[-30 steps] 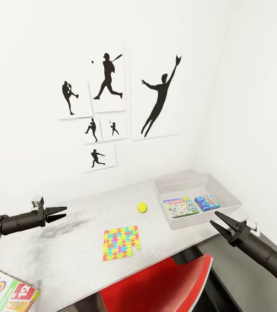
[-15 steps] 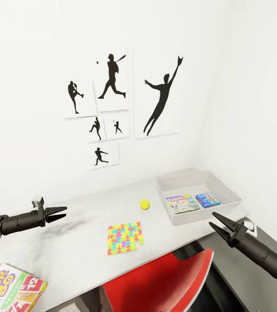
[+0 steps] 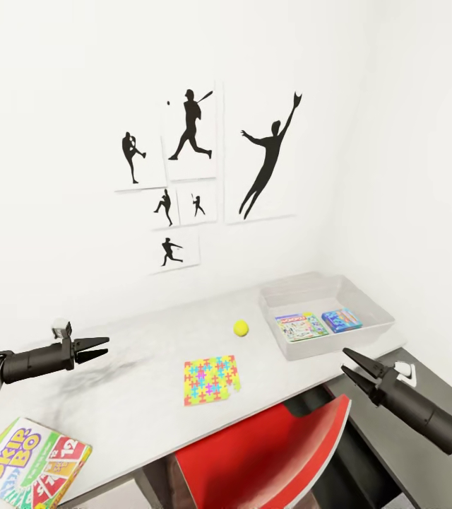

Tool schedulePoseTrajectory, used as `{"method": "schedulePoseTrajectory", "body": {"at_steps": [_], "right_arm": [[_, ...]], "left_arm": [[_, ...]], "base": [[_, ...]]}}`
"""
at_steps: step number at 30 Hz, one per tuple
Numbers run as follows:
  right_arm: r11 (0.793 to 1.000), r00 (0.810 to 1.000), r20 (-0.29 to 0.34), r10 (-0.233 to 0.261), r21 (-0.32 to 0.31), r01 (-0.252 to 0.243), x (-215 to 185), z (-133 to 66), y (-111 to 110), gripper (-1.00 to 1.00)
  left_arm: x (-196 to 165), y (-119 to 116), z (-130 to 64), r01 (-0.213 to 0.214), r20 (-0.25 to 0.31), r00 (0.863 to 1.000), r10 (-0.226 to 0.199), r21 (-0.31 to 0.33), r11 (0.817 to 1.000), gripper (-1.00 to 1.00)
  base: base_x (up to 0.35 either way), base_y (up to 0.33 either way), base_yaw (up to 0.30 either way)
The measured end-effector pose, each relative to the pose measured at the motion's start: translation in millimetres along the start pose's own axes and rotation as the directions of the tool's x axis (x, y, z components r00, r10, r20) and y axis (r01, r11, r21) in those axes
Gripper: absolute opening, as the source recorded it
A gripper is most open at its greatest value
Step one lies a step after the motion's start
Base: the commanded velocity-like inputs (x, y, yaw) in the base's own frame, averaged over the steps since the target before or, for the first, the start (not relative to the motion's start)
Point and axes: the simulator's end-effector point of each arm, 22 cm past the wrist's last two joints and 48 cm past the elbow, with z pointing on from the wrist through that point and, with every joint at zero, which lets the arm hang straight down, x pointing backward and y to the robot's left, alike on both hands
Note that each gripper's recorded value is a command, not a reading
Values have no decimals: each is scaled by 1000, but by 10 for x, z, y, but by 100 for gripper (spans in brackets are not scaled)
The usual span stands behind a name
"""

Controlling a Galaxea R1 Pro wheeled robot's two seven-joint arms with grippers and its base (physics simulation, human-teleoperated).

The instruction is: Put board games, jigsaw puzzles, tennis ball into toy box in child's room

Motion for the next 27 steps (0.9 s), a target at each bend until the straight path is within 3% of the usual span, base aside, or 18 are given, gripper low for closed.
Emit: {"method": "schedulePoseTrajectory", "body": {"at_steps": [4, 8, 12, 18, 27], "right_arm": [[996, 1000, -28, 5, 89, -2, 103, 55, -192, 100], [979, 998, -70, 7, 204, 8, 245, 128, -428, 100], [960, 996, -91, 13, 279, 13, 340, 166, -584, 100], [957, 995, -93, 33, 290, -5, 442, 265, -596, 100], [949, 995, -89, 39, 315, -9, 467, 296, -645, 100]], "left_arm": [[0, 0, 0, 0, 0, 1000, 0, 0, 1000, 100], [0, 1, -1, 0, 0, 1000, 0, 0, 1000, 100], [-2, 2, -6, 0, 0, 1000, 0, -1, 1000, 100], [-3, 2, -8, 0, 0, 1000, 0, -1, 1000, 100], [-4, 5, -8, 0, 1, 1000, 0, -2, 1000, 100]], "base": [[-5, 3, 0], [-1, 1, 0], [0, 0, 0], [0, 0, 53], [-18, 6, 241]]}}
